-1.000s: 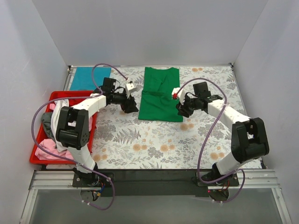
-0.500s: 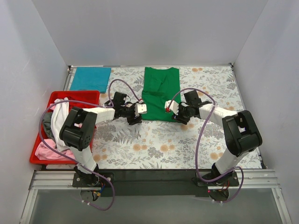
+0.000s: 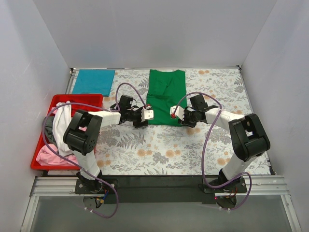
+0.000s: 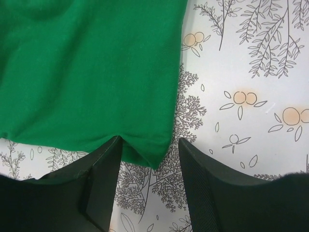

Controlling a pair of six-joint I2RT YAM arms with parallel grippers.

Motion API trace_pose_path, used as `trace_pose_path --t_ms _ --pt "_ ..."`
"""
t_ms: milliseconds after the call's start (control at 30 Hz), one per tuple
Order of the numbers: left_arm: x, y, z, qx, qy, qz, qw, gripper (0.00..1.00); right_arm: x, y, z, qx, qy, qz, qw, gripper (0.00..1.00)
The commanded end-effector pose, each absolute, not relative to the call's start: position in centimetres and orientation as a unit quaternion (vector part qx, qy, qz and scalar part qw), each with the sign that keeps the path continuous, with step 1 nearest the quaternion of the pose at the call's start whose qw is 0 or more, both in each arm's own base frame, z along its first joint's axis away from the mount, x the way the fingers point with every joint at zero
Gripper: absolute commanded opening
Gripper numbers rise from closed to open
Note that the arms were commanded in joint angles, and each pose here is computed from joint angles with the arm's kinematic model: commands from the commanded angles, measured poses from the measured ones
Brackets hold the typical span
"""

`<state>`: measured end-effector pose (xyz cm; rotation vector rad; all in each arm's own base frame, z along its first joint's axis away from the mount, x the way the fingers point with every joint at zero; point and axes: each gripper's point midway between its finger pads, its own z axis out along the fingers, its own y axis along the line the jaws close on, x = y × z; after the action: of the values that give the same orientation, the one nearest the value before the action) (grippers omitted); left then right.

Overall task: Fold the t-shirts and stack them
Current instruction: Fold the tshirt

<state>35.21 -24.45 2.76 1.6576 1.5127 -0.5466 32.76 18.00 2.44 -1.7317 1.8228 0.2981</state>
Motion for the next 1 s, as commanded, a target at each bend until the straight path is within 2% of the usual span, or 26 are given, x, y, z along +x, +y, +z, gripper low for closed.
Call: trace_pose_path --t_ms 0,167,367,633,767,967 --pt "35.2 -24.6 4.4 0.679 0.563 -0.197 0.428 0.49 32.0 17.8 1.1 -0.666 0.681 0.116 0.283 0.33" --pt "36.3 -24.7 5.0 0.681 0.554 -0.164 0.450 0.48 31.7 17.6 0.8 -0.667 0.681 0.117 0.279 0.27" --pt "37.2 -23.9 7.0 0.662 0.563 -0.138 0.475 0.48 31.5 17.4 0.8 -0.675 0.675 0.115 0.276 0.15" --pt "35.1 -24.5 8.1 0.675 0.534 -0.193 0.471 0.49 31.4 17.4 0.7 -0.680 0.671 0.115 0.272 0.12" --pt "34.6 -25.0 6.8 0.685 0.535 -0.219 0.444 0.46 31.4 17.4 0.7 -0.682 0.670 0.116 0.270 0.02" --pt "34.8 -25.3 4.5 0.694 0.541 -0.232 0.416 0.43 31.3 17.5 0.9 -0.682 0.669 0.120 0.269 0.01"
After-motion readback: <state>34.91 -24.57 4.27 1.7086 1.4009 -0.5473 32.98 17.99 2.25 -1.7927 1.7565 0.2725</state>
